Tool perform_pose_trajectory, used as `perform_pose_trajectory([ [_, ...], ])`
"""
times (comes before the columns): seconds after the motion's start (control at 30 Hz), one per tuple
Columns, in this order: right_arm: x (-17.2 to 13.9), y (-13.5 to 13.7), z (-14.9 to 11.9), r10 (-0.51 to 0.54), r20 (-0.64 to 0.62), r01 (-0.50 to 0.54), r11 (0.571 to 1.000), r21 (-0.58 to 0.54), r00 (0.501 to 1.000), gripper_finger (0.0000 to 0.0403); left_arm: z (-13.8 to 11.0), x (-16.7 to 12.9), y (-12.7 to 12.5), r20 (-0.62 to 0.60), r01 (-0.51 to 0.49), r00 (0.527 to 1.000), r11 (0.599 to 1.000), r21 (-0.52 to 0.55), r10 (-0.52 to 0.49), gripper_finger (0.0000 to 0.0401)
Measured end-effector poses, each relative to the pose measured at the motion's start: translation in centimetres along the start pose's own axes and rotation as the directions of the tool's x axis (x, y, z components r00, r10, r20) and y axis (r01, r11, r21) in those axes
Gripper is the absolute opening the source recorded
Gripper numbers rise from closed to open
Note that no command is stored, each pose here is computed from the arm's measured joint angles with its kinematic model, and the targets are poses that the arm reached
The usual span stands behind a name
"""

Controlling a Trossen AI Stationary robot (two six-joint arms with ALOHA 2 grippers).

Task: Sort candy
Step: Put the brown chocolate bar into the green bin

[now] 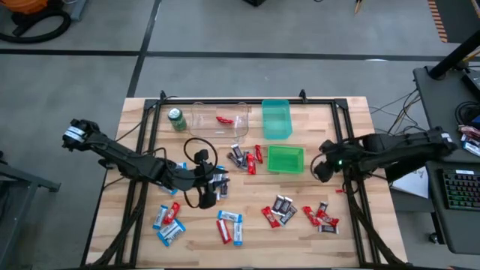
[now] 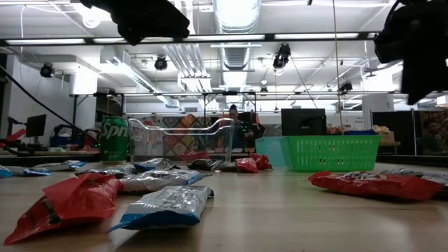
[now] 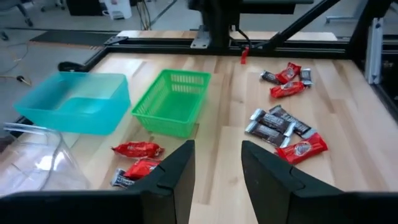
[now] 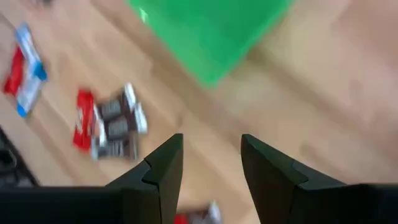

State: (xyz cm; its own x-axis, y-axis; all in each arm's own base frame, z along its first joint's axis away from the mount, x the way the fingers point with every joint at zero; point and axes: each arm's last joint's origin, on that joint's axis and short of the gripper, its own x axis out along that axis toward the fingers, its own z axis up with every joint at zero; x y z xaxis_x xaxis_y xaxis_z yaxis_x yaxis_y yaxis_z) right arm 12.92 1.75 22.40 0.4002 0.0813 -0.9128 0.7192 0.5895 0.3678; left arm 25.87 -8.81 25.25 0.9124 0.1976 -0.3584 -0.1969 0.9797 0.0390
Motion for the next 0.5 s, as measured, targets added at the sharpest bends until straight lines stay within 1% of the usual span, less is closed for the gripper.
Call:
perform_pose_trajectory([
  [0.13,1.0,1.6,-0.8,-0.044,-0.13,0.049,0.998,0.036,0.99,0.015,0.3,0.0,0.1,0.014,-0.046,0.999,0.997,0.062,0.046,0.0113],
  [0.2,1.7,2.6,-1.3,-0.077,-0.192,0.083,0.996,0.024,0.978,0.015,0.5,0.0,0.2,0.023,-0.077,0.997,0.992,0.098,0.075,0.0113],
  [0.23,2.2,3.0,-1.6,-0.096,-0.22,0.098,0.995,-0.001,0.971,0.015,0.6,-0.1,0.2,0.029,-0.089,0.996,0.989,0.114,0.087,0.0113],
  [0.3,2.8,4.0,-2.4,-0.135,-0.27,0.106,0.987,-0.121,0.953,0.015,0.9,-0.1,0.3,0.035,-0.098,0.995,0.985,0.144,0.094,0.0113],
  [0.33,3.0,4.5,-2.9,-0.151,-0.287,0.095,0.975,-0.2,0.946,0.015,1.0,0.0,0.3,0.039,-0.1,0.995,0.983,0.157,0.095,0.0113],
  [0.4,3.7,5.5,-4.1,-0.194,-0.311,0.093,0.946,-0.311,0.93,0.015,1.1,0.0,0.4,0.04,-0.103,0.994,0.977,0.188,0.097,0.0113],
  [0.5,4.5,6.4,-5.4,-0.25,-0.324,0.117,0.918,-0.378,0.913,0.015,1.5,0.0,0.5,0.05,-0.109,0.994,0.972,0.21,0.101,0.0113],
])
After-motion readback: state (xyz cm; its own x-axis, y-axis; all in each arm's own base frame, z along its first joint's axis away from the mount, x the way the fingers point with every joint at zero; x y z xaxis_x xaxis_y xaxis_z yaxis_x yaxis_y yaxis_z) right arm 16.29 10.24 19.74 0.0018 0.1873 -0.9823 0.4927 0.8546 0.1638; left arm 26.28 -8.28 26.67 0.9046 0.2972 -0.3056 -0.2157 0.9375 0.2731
